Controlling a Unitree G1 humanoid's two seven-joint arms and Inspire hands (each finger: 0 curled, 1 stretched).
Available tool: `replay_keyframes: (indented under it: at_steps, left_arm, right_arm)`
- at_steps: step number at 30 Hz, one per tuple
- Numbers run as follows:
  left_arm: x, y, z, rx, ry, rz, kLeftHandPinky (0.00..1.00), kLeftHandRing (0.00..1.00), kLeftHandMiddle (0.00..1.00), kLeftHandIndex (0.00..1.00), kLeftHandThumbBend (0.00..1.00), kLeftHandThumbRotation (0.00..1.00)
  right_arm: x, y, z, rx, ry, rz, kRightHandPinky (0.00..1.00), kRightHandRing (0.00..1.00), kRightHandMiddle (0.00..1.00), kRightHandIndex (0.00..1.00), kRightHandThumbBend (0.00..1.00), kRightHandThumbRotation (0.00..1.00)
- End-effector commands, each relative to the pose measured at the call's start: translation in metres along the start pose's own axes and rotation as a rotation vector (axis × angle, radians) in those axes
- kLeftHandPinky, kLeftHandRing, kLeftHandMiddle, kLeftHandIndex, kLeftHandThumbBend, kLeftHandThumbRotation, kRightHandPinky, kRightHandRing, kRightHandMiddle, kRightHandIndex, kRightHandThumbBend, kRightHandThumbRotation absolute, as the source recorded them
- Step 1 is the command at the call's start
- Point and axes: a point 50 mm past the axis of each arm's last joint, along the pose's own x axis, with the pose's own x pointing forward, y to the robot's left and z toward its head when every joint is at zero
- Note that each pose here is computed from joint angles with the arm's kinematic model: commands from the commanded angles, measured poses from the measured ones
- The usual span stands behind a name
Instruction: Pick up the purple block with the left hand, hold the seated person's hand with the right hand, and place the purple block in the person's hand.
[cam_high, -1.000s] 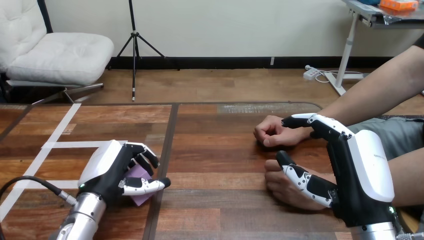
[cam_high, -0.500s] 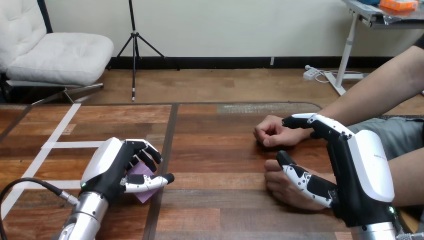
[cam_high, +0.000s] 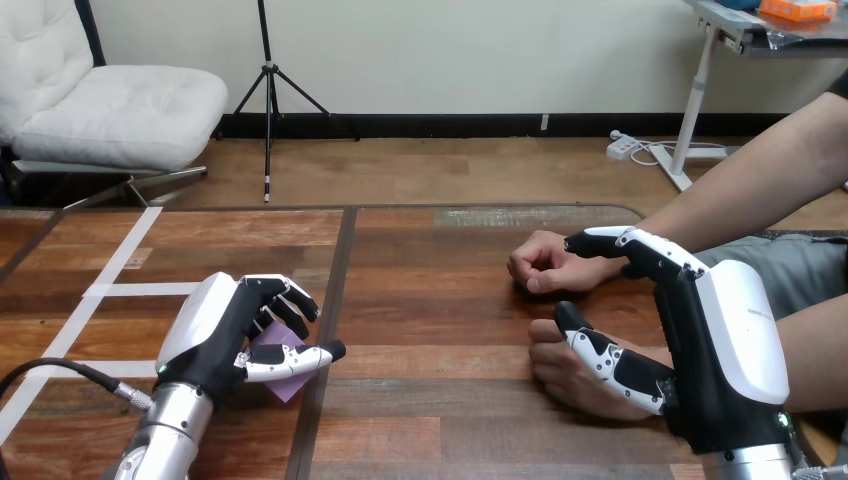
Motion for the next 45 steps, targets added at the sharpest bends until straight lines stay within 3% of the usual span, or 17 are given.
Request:
replay_keyframes:
  at_steps: [1, 8, 26, 45]
  left_arm:
    - [0.009, 0.007, 0.012, -0.056, -0.054, 0.065, 0.31, 0.38, 0.46, 0.50, 0.76, 0.26]
    - [0.009, 0.006, 0.013, -0.116, -0.049, 0.081, 0.31, 0.37, 0.46, 0.49, 0.77, 0.25]
    - [0.008, 0.004, 0.017, -0.442, -0.066, 0.113, 0.34, 0.39, 0.48, 0.49, 0.84, 0.17]
    - [0.012, -0.002, 0.026, -0.710, -0.125, 0.151, 0.33, 0.39, 0.48, 0.49, 0.89, 0.14]
  right_arm:
    - [0.013, -0.012, 0.013, -0.004, -0.073, -0.058, 0.62, 0.71, 0.68, 0.66, 0.48, 0.00]
    - [0.013, -0.013, 0.012, -0.001, -0.073, -0.059, 0.62, 0.71, 0.68, 0.67, 0.49, 0.00]
    - [0.014, -0.016, 0.011, -0.035, -0.082, -0.052, 0.61, 0.69, 0.69, 0.69, 0.53, 0.00]
    - [0.020, -0.033, 0.011, -0.137, -0.009, 0.044, 0.66, 0.75, 0.76, 0.77, 0.63, 0.00]
